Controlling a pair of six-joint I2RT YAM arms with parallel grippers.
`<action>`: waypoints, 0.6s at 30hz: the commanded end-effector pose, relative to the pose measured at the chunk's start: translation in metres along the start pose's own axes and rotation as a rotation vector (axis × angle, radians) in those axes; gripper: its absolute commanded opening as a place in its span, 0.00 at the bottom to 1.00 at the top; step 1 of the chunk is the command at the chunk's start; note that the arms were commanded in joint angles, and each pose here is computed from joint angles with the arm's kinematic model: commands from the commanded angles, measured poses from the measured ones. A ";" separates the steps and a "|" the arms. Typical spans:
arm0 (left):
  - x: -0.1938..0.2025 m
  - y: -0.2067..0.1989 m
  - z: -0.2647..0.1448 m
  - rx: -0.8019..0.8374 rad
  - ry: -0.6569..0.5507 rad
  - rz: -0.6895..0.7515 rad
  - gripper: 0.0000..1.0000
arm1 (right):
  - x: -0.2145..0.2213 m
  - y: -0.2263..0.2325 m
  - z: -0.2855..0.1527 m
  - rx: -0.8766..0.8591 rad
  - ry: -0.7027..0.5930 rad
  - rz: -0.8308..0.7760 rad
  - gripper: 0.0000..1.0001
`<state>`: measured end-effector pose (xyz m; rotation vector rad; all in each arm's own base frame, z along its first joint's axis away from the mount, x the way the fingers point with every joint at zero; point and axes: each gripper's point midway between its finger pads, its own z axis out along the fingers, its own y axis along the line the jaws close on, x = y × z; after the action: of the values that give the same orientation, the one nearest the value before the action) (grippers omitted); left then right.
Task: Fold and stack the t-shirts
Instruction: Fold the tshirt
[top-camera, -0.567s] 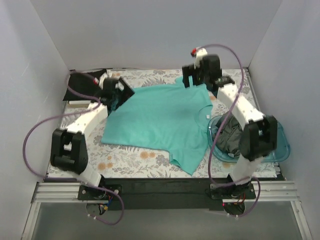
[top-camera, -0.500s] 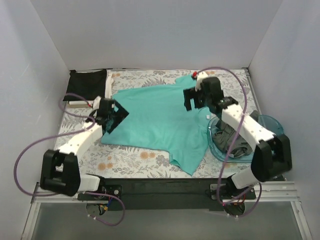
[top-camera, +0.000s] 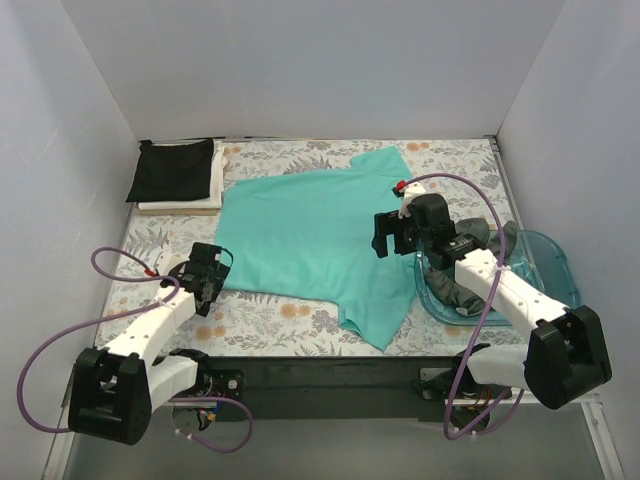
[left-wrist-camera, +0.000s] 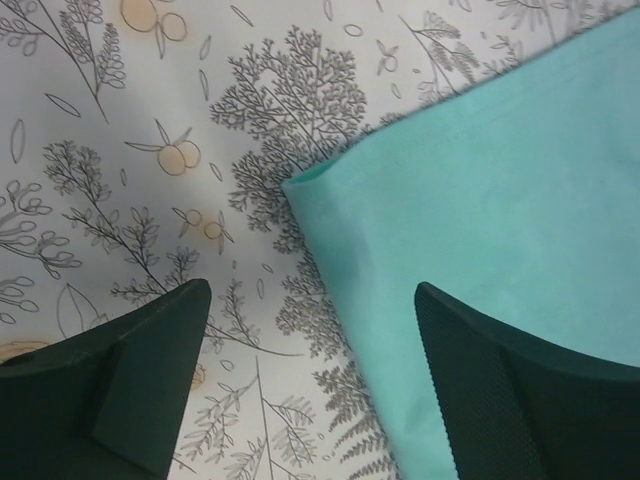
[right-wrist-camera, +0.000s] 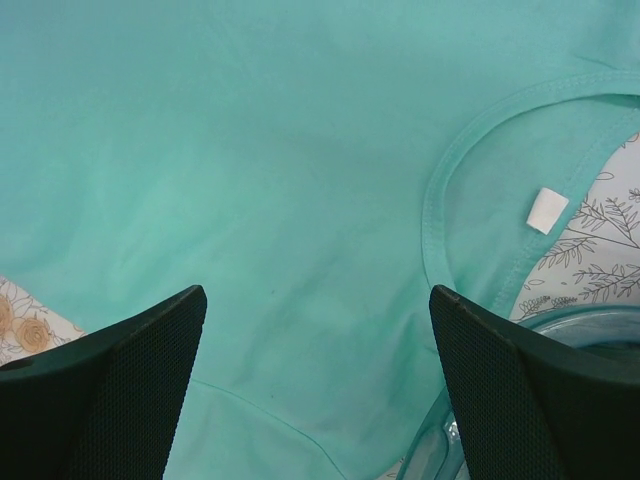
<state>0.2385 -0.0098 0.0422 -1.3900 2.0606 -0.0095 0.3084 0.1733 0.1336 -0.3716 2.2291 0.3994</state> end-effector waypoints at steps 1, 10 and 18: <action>-0.009 0.014 0.015 -0.080 -0.059 -0.037 0.74 | -0.011 0.010 -0.001 -0.051 -0.044 0.004 0.98; -0.009 0.013 0.029 -0.120 -0.037 -0.035 0.38 | -0.013 0.009 -0.007 -0.044 -0.066 0.003 0.98; -0.003 0.015 0.031 -0.107 -0.016 -0.014 0.00 | -0.006 0.012 -0.009 -0.063 -0.056 -0.007 0.98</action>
<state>0.2485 0.0082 0.0184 -1.4669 2.0455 0.0892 0.3029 0.1753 0.1339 -0.3795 2.2217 0.4292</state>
